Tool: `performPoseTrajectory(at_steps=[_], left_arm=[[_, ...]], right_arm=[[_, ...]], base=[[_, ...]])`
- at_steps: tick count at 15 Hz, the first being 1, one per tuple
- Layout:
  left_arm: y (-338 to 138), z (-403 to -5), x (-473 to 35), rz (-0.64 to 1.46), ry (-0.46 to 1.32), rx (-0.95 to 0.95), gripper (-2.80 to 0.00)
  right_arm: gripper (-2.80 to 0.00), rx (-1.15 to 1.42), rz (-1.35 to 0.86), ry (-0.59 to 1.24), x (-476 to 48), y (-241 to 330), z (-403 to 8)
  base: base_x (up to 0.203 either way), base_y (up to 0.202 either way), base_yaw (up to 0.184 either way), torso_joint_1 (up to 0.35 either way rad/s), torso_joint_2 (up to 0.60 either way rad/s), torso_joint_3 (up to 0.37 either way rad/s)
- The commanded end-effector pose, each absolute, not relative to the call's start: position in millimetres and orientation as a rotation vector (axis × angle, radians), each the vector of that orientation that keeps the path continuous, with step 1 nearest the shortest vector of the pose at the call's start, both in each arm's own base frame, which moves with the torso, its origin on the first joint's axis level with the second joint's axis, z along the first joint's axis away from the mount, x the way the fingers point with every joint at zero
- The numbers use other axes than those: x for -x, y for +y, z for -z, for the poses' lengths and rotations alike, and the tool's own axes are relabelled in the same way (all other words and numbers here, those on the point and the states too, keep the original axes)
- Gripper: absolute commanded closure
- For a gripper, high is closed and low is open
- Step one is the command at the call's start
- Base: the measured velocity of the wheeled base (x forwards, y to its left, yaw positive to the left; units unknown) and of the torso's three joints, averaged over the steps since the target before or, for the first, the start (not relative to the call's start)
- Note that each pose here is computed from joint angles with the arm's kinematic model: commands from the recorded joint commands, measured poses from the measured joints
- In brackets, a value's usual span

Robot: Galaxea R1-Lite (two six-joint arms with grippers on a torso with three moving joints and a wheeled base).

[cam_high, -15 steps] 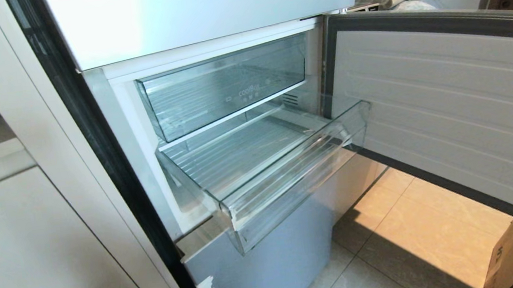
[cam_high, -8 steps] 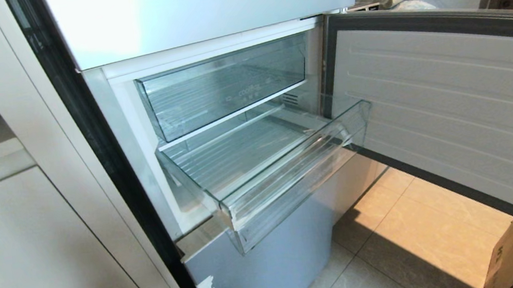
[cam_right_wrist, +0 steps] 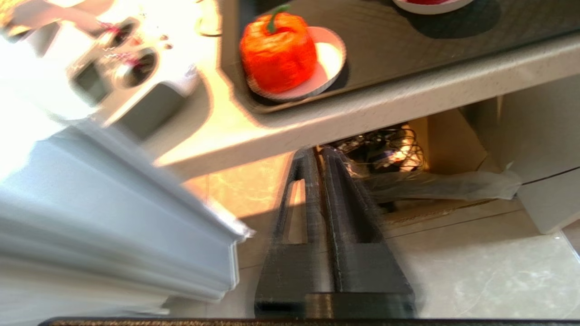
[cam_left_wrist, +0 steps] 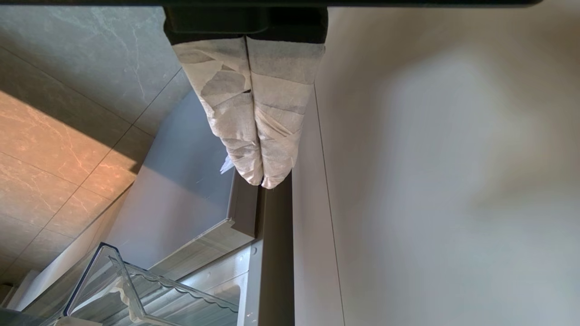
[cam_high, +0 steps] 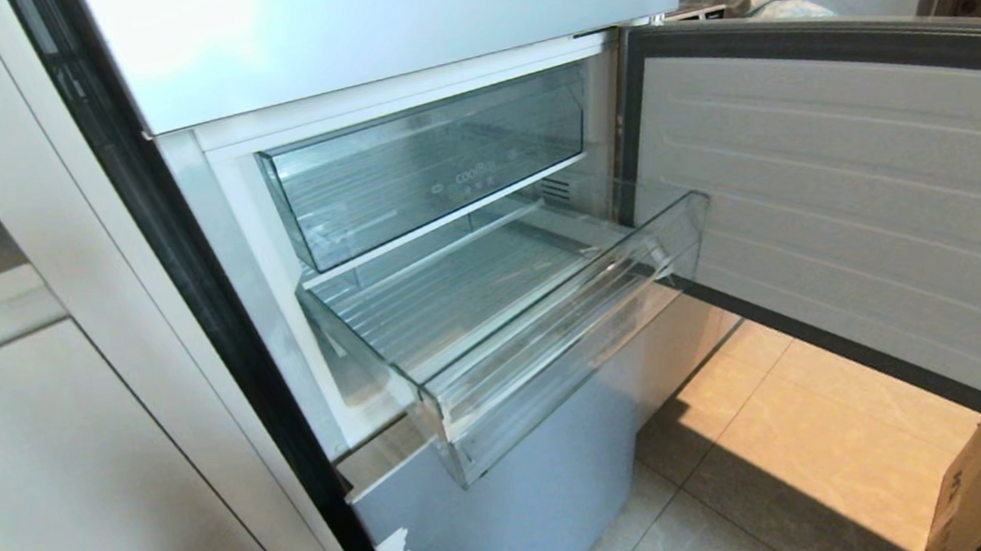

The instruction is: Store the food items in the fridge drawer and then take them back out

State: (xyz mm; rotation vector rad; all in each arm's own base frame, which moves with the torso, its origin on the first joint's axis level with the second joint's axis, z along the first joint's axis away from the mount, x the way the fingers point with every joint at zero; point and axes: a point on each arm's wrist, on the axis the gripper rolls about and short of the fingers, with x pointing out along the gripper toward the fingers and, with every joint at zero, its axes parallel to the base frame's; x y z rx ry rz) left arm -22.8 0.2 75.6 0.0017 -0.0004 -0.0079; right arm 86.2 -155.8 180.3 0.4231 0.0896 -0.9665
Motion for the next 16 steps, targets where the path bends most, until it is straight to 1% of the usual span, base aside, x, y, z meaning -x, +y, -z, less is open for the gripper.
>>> performPoseTrajectory(at_steps=[1,3,6,10,13,16], left_arm=[[0.2,-75.6,22.8,0.008,-0.001,-0.002,0.0],[0.2,-75.6,22.8,0.008,-0.002,-0.002,0.0],[0.2,-75.6,22.8,0.008,-0.002,-0.002,0.0],[0.2,-75.5,22.8,0.008,0.0,-0.002,0.0],[0.2,-75.6,22.8,0.008,-0.001,-0.002,0.0],[0.2,-75.6,22.8,0.008,-0.002,-0.002,0.0]], right_arm=[[-2.8,-0.452,0.983,0.152,-95.5,-179.7,-161.1],[-2.8,-0.431,0.97,0.153,-100.4,-189.6,-157.4],[-2.8,-0.345,0.855,0.181,-113.0,-209.0,-158.7],[-2.8,-0.262,0.817,0.217,-134.4,-244.5,-158.1],[-2.8,-0.221,0.793,0.266,-148.7,-262.5,-144.4],[-2.8,-0.173,0.766,0.23,-164.7,-272.2,-134.7]], base=[[0.0,0.0,0.0,0.0,0.0,0.0],[0.0,0.0,0.0,0.0,0.0,0.0],[0.0,0.0,0.0,0.0,0.0,0.0],[0.0,0.0,0.0,0.0,0.0,0.0],[0.0,0.0,0.0,0.0,0.0,0.0],[0.0,0.0,0.0,0.0,0.0,0.0]])
